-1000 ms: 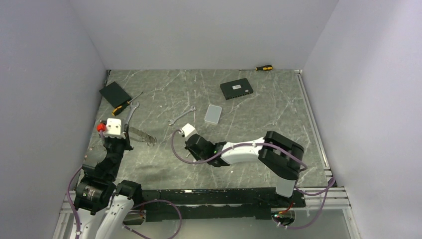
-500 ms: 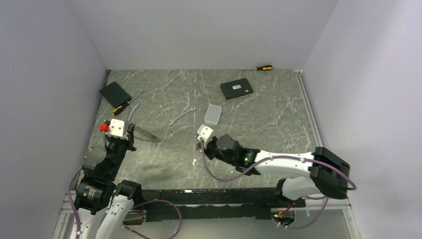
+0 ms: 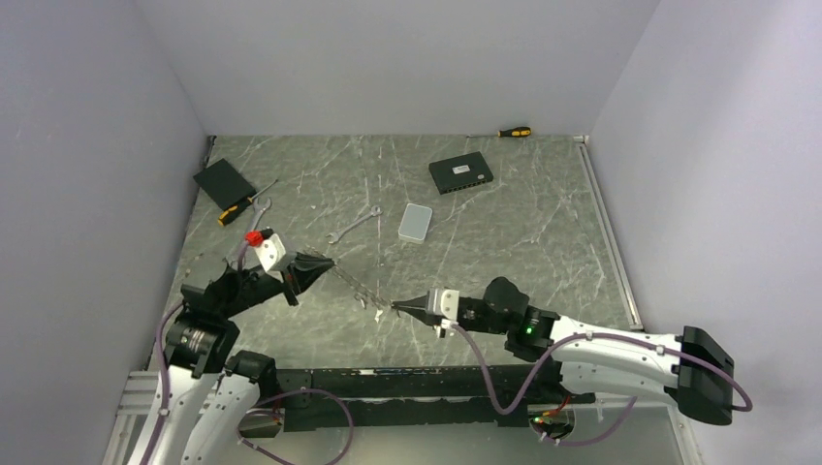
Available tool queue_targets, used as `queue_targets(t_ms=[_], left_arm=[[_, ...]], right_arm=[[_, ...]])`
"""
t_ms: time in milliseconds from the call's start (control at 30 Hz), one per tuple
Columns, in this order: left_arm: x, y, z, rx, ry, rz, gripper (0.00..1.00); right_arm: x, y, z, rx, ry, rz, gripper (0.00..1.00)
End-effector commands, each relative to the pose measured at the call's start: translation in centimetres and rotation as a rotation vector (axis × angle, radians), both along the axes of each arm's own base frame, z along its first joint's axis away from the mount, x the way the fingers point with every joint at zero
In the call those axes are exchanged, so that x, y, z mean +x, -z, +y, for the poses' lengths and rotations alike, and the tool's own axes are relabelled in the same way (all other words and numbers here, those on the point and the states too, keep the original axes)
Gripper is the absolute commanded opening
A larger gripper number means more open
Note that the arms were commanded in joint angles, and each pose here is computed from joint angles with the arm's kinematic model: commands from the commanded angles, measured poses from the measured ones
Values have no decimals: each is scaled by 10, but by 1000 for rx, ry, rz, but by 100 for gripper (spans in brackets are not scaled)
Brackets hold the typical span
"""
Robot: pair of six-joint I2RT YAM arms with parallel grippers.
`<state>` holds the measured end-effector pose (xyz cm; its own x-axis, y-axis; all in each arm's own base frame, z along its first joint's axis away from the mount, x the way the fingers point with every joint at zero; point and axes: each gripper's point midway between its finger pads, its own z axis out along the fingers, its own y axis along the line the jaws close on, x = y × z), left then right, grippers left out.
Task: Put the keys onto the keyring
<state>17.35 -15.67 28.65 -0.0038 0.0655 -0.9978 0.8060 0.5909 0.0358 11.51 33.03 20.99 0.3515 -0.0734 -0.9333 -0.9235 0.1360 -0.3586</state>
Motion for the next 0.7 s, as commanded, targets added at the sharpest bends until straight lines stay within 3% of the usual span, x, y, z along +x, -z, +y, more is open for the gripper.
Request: queue_targets(t_ms=[0, 367, 667], left_arm=[[-37, -17, -36, -52, 373, -20, 0], [-49, -12, -46, -89, 510, 65, 0], [-62, -5, -56, -84, 613, 124, 0]], right_arm=[[-22, -32, -2, 62, -119, -73, 0], [-6, -62, -17, 116, 3, -107, 0], [-15, -80, -6, 97, -73, -115, 0]])
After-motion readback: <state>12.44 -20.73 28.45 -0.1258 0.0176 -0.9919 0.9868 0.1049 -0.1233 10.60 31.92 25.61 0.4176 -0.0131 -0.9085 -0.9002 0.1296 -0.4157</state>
